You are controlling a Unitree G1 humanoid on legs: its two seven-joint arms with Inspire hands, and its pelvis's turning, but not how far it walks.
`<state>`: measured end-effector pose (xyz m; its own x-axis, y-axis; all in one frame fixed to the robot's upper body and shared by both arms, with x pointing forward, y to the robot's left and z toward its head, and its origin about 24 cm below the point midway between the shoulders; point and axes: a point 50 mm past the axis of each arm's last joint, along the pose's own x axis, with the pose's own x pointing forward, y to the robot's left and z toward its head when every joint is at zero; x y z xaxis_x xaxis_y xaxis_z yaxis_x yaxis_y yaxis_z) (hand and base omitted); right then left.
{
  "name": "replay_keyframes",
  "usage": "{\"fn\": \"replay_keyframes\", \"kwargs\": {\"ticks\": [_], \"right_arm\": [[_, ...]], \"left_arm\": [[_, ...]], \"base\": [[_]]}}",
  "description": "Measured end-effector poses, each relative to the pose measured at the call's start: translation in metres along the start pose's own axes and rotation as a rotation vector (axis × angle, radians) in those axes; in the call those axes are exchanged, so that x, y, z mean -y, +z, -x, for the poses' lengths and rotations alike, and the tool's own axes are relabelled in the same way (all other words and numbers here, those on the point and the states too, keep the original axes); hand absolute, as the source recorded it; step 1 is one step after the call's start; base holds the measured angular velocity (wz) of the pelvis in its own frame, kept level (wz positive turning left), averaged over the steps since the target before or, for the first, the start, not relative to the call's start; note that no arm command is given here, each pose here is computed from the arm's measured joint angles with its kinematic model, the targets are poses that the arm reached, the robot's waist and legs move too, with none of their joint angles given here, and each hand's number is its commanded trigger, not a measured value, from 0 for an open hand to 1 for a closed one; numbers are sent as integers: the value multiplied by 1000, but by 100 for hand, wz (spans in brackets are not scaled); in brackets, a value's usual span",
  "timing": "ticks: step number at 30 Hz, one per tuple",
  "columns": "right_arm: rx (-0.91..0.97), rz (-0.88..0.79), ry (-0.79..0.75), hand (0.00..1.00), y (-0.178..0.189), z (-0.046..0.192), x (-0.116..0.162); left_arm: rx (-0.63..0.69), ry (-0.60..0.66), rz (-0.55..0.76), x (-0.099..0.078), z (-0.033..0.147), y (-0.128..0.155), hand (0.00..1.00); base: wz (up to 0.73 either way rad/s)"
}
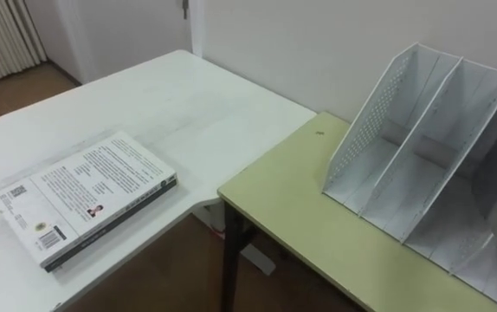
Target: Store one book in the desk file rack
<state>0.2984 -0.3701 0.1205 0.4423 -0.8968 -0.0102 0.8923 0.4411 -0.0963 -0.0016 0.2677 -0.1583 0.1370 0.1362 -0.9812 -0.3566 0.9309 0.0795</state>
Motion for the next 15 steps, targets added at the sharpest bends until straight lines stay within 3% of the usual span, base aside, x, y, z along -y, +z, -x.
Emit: {"fn": "replay_keyframes", "kwargs": {"ticks": [15], "right_arm": [[-29,7,0,0,-3,-5,3]], "left_arm": [[-83,31,-95,-9,2,-11,0]], "base": [[0]]}}
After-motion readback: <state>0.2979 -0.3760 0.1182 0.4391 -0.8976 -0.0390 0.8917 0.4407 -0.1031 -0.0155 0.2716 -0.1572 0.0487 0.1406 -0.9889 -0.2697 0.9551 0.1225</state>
